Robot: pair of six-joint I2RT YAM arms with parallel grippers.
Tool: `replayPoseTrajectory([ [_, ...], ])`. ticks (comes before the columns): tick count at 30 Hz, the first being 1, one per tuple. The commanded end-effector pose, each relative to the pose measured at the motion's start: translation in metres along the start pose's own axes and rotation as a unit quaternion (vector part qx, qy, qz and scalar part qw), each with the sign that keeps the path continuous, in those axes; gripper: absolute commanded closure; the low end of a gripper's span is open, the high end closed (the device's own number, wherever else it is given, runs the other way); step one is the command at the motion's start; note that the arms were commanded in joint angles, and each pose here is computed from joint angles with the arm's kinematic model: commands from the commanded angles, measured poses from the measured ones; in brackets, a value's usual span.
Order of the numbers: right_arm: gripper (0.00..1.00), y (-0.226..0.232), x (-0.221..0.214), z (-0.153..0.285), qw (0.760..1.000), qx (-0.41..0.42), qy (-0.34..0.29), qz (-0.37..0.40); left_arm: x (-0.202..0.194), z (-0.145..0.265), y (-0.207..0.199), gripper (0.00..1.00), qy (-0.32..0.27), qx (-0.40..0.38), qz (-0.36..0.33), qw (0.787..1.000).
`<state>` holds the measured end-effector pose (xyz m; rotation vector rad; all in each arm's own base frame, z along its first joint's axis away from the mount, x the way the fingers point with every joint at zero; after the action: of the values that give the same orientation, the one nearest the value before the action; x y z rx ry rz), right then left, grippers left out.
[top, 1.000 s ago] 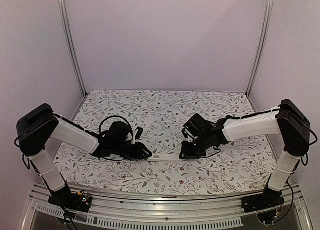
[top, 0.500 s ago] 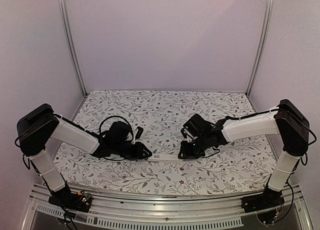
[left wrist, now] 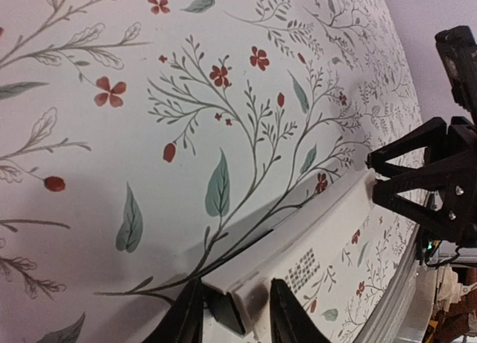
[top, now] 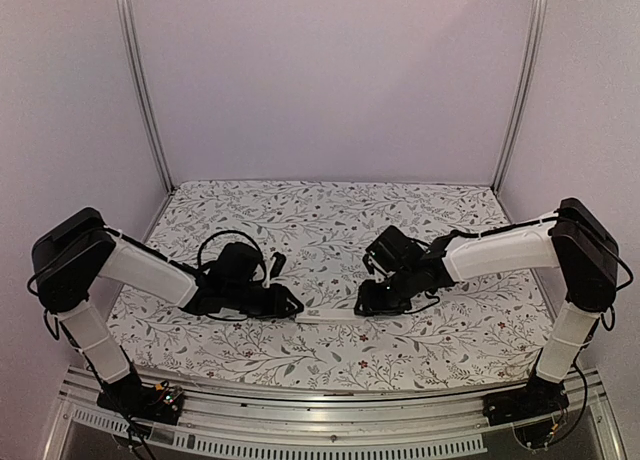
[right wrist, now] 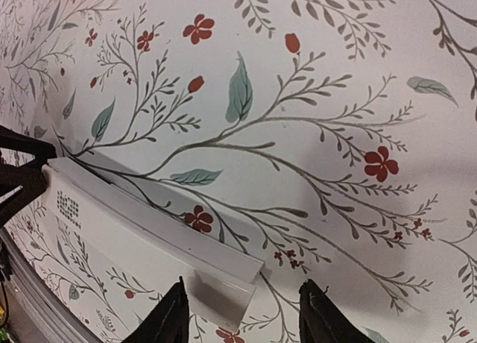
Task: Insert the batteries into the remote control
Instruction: Adjust the battery cover on the remote control without the battery cover, then load the battery cover onto the remote control without the battery cover.
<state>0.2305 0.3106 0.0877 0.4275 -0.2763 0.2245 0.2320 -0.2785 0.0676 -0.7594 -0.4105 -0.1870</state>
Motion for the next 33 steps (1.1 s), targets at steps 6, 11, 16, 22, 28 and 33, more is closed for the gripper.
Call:
replayPoseTrajectory([
  [6,0.34,0.018,0.015,0.020,0.998,0.007,-0.037,0.046,0.008,0.007,-0.013,0.68,-0.018,-0.006,-0.025,0.999],
  [11,0.28,0.044,0.025,0.042,0.985,0.042,-0.096,0.134,0.013,0.020,-0.014,0.67,-0.039,0.002,-0.027,0.999],
  [16,0.23,0.075,0.018,0.041,0.937,0.126,-0.118,0.305,0.018,0.035,-0.011,0.65,-0.071,0.018,-0.026,0.997],
  [22,0.23,0.091,0.020,0.015,0.854,0.148,-0.111,0.487,0.014,0.042,-0.002,0.64,-0.077,0.033,-0.013,0.996],
  [28,0.26,0.091,0.017,-0.017,0.812,0.149,-0.083,0.559,0.003,0.037,0.003,0.62,-0.060,0.021,0.004,0.998],
  [33,0.28,0.087,0.016,-0.036,0.801,0.140,-0.072,0.577,-0.002,0.027,0.004,0.59,-0.040,0.012,0.010,0.999],
])
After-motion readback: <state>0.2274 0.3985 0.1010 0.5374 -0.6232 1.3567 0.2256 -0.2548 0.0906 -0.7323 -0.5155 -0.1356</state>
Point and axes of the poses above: each gripper's point midway between its finger pads, its own z axis back along the fingers, its own y axis along the line the jaws close on, x = y × z, the point moved 6 cm from there along z, back along the fingers
